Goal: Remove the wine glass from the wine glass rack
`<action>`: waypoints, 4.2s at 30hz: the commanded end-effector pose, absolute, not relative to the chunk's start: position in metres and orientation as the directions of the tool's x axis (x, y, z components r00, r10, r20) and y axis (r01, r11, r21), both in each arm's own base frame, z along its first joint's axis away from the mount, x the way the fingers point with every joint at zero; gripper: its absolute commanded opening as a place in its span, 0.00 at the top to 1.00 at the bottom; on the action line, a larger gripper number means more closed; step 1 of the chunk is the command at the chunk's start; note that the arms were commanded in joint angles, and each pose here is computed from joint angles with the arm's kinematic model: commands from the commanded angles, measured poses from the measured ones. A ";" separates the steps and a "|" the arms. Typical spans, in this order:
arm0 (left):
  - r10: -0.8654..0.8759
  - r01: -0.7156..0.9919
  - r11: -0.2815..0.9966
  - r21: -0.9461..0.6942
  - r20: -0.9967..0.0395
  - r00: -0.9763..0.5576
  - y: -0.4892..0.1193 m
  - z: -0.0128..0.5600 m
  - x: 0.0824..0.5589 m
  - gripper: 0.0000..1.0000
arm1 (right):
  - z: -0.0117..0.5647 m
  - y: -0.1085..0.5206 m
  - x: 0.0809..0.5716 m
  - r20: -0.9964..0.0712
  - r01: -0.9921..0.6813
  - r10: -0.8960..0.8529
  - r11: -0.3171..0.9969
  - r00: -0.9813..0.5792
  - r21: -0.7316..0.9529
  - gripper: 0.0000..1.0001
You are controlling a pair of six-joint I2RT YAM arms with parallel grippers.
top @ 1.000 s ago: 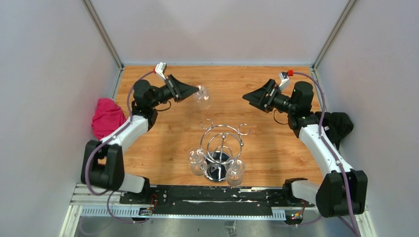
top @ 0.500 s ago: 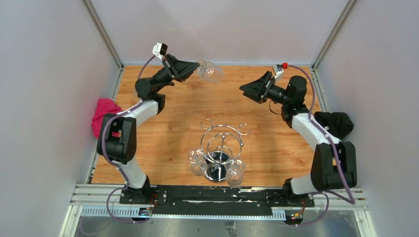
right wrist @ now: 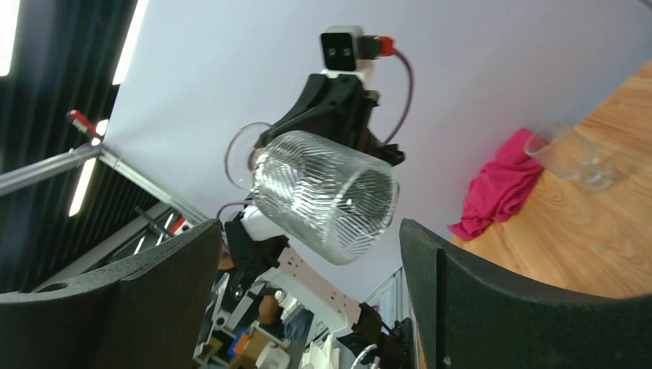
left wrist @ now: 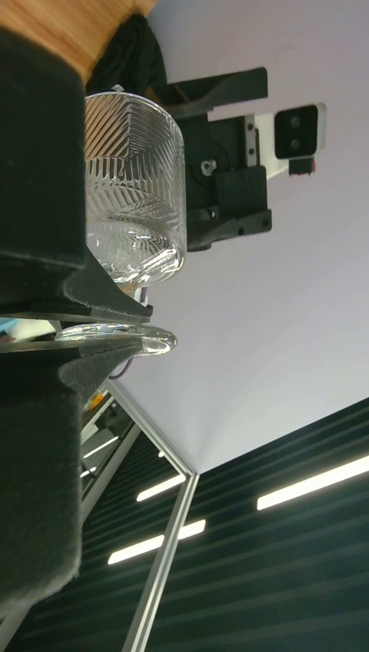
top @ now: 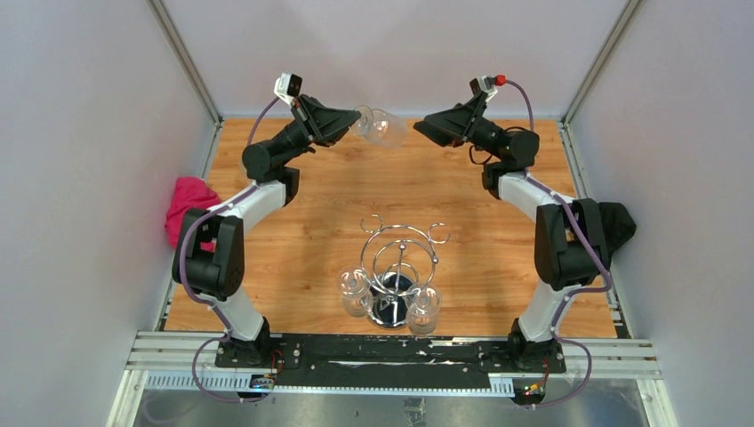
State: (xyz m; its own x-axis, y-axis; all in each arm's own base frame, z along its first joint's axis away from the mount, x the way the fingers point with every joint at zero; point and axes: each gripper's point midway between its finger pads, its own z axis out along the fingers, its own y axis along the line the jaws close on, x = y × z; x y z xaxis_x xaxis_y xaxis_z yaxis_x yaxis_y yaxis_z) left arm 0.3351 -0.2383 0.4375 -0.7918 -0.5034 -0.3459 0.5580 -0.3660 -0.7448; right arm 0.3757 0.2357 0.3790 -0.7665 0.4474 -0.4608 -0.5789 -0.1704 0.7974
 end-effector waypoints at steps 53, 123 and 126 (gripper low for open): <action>-0.544 0.613 -0.357 -0.705 -0.377 -0.750 -0.227 0.436 0.349 1.00 | 0.499 0.310 0.251 -0.603 -0.716 0.399 -0.492 -0.691 0.495 0.71; -0.517 0.616 -0.323 -0.718 -0.411 -0.750 -0.209 0.431 0.393 0.43 | 0.513 0.297 0.245 -0.647 -0.753 0.384 -0.312 -0.658 0.580 1.00; -0.513 0.615 -0.321 -0.720 -0.413 -0.752 -0.210 0.428 0.397 0.44 | 0.506 0.284 0.263 -0.659 -0.758 0.387 -0.208 -0.645 0.618 1.00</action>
State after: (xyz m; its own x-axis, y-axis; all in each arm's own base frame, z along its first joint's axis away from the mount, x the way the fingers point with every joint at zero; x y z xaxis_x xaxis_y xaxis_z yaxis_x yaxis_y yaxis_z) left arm 0.4083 -0.2102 0.4170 -0.7880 -0.5270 -0.3182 0.5346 -0.3294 -0.7782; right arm 0.2502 0.3053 0.5048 -0.7099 0.3531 -0.6094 -0.7037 -0.3189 0.6349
